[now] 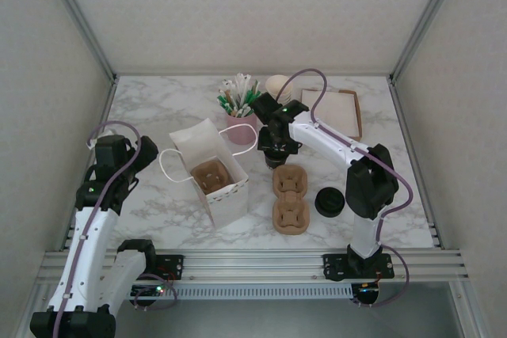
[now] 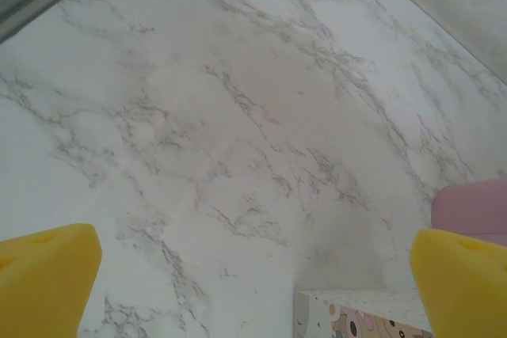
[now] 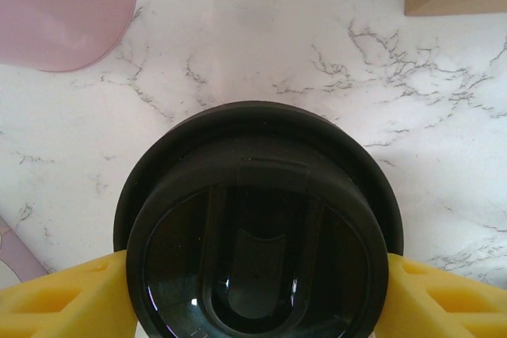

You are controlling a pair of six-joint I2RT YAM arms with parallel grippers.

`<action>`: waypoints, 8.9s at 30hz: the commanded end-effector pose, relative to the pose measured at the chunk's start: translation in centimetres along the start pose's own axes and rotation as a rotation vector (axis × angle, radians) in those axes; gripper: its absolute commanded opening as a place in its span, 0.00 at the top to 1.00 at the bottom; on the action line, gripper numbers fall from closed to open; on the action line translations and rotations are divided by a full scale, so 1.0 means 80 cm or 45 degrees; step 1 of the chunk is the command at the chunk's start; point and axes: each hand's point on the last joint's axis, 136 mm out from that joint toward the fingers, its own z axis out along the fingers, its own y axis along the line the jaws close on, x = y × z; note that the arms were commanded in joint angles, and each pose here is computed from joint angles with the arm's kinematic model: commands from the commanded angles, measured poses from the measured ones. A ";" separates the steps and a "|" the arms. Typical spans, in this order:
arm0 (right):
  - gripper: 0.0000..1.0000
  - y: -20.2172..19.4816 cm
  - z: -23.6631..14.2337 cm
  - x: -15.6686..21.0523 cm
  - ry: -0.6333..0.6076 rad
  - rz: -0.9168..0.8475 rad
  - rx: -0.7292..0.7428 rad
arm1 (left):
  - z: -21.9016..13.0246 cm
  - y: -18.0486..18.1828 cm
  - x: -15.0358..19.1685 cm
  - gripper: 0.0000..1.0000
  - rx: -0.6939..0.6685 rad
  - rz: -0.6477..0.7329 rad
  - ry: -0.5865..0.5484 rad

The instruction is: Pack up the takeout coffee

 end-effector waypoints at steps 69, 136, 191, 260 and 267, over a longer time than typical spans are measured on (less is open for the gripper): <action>0.33 0.106 -0.362 0.055 -0.594 -0.987 -0.499 | -0.028 -0.071 0.284 0.10 0.314 0.064 0.507; 0.42 0.156 -0.180 0.051 -0.108 -1.173 -0.421 | -0.075 -0.247 0.035 0.26 0.938 0.722 0.625; 0.45 0.158 -0.094 0.071 0.047 -1.192 -0.358 | -0.026 -0.238 0.045 0.42 0.794 0.666 0.549; 0.48 0.177 -0.080 0.053 -0.168 -1.220 -0.356 | 0.000 -0.201 -0.001 0.44 0.622 0.508 0.318; 0.48 0.189 -0.107 0.039 -0.277 -1.194 -0.429 | 0.004 -0.201 0.003 0.44 0.623 0.508 0.341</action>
